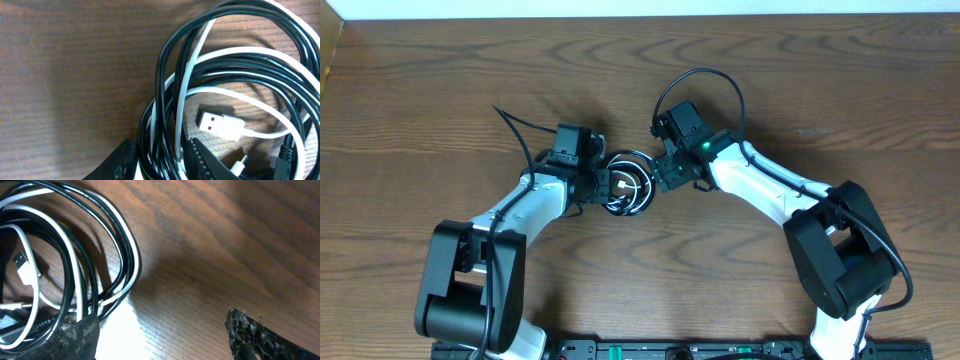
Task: Untangle cables
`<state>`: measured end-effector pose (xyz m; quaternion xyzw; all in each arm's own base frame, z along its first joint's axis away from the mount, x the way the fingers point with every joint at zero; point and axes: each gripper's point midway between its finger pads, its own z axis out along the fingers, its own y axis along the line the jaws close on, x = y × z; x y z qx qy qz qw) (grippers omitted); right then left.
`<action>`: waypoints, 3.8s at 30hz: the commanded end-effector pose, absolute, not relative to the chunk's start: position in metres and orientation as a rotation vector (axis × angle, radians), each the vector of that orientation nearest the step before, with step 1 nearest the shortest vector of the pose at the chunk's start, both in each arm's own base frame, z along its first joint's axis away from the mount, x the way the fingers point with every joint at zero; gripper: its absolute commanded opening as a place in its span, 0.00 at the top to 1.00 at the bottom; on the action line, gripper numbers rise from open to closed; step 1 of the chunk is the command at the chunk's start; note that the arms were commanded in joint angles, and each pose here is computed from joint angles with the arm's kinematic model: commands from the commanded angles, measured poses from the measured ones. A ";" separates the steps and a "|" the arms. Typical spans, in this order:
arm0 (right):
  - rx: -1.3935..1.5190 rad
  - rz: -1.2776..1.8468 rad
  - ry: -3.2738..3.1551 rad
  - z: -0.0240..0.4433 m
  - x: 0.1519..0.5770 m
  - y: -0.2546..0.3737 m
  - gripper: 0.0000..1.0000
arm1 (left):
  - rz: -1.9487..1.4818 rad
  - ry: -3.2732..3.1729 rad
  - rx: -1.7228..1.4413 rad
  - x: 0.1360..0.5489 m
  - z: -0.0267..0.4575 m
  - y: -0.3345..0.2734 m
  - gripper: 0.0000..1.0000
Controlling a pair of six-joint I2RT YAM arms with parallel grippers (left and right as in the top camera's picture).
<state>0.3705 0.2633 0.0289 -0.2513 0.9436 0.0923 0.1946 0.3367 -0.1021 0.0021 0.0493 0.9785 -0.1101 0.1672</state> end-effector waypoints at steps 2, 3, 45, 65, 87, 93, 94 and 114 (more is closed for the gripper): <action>-0.724 0.194 2.600 0.035 0.376 0.260 0.22 | -0.332 2.831 0.263 0.325 -0.017 -0.105 0.66; -0.724 0.180 2.594 0.035 0.377 0.259 0.22 | -0.372 2.833 0.299 0.322 -0.020 -0.110 0.66; -0.777 -0.228 2.665 -0.005 0.386 0.182 0.12 | -0.414 2.784 0.626 0.310 -0.025 -0.139 0.65; -0.631 -0.366 2.741 -0.010 0.394 0.121 0.01 | -0.404 2.788 0.625 0.310 -0.025 -0.138 0.65; -0.552 -0.440 2.760 -0.008 0.393 0.106 0.01 | -0.393 2.789 0.623 0.310 -0.026 -0.136 0.64; -0.848 0.110 2.763 -0.017 0.372 0.175 0.01 | -0.390 2.789 0.622 0.310 -0.026 -0.136 0.64; -0.871 0.102 2.765 -0.018 0.370 0.174 0.01 | -0.389 2.790 0.622 0.310 -0.026 -0.136 0.64; -0.679 -0.448 2.848 -0.014 0.376 0.087 0.01 | -0.389 2.790 0.622 0.310 -0.026 -0.136 0.64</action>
